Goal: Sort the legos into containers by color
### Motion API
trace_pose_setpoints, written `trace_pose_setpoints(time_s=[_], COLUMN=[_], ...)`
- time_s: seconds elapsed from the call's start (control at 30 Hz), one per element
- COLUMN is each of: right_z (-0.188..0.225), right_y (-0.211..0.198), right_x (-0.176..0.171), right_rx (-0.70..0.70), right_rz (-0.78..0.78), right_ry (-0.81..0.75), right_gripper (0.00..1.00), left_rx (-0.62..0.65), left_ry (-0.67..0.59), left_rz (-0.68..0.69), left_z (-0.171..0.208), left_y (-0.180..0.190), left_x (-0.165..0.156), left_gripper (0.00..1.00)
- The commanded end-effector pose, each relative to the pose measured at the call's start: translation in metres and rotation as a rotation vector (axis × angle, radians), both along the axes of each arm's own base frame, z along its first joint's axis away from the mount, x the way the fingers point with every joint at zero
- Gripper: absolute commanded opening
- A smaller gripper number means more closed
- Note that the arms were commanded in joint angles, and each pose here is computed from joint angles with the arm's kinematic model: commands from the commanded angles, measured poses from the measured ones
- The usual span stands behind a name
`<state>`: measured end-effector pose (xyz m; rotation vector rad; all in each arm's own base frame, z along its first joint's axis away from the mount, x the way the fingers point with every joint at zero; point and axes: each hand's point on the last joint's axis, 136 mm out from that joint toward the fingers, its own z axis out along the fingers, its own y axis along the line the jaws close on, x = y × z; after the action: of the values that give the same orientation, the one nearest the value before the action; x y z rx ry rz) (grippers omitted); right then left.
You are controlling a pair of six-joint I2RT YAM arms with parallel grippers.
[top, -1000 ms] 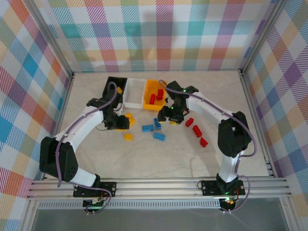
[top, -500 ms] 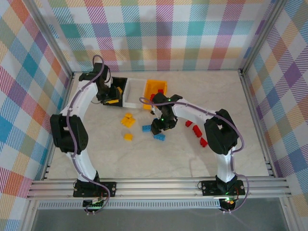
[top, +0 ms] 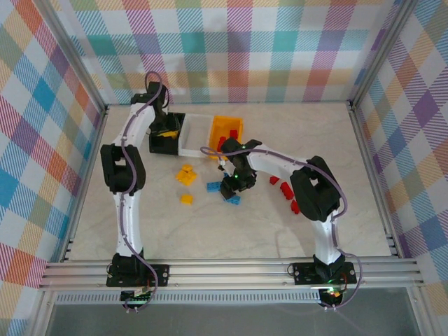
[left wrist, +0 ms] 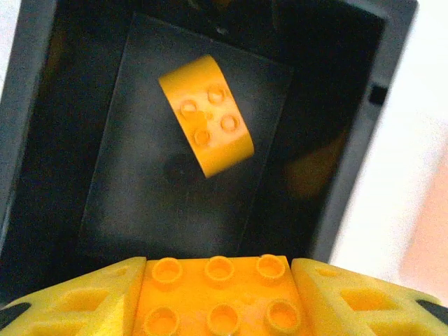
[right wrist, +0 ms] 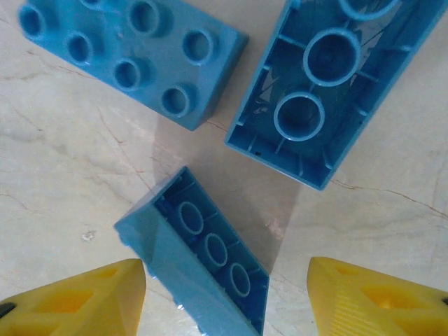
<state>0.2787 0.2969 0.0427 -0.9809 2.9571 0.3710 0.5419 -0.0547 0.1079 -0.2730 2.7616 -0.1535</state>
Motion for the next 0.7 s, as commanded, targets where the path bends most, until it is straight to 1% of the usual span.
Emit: trace_pose_setpoints(time_s=[0.0, 0.13, 0.23, 0.4, 0.67], right_z=[0.0, -0.005, -0.009, -0.014, -0.009], right_y=[0.002, 0.002, 0.003, 0.006, 0.018], right_x=[-0.001, -0.003, -0.004, -0.006, -0.022], right_rx=[-0.004, -0.01, -0.014, -0.02, 0.077], right_rz=[0.045, 0.057, 0.068, 0.091, 0.111], right_ry=[0.005, 0.019, 0.026, 0.033, 0.094], right_gripper=[0.63, 0.64, 0.64, 0.63, 0.62], left_rx=[0.011, 0.0, -0.012, -0.037, -0.066], left_ry=[0.029, 0.047, 0.051, 0.027, -0.023], left_rz=[0.049, 0.058, 0.062, 0.062, 0.051], left_z=[-0.002, -0.011, -0.01, 0.005, 0.043], left_y=[0.014, 0.014, 0.012, 0.006, -0.001], left_x=[0.0, 0.0, -0.001, -0.003, -0.015], left_gripper=[0.55, 0.66, 0.75, 0.79, 0.81])
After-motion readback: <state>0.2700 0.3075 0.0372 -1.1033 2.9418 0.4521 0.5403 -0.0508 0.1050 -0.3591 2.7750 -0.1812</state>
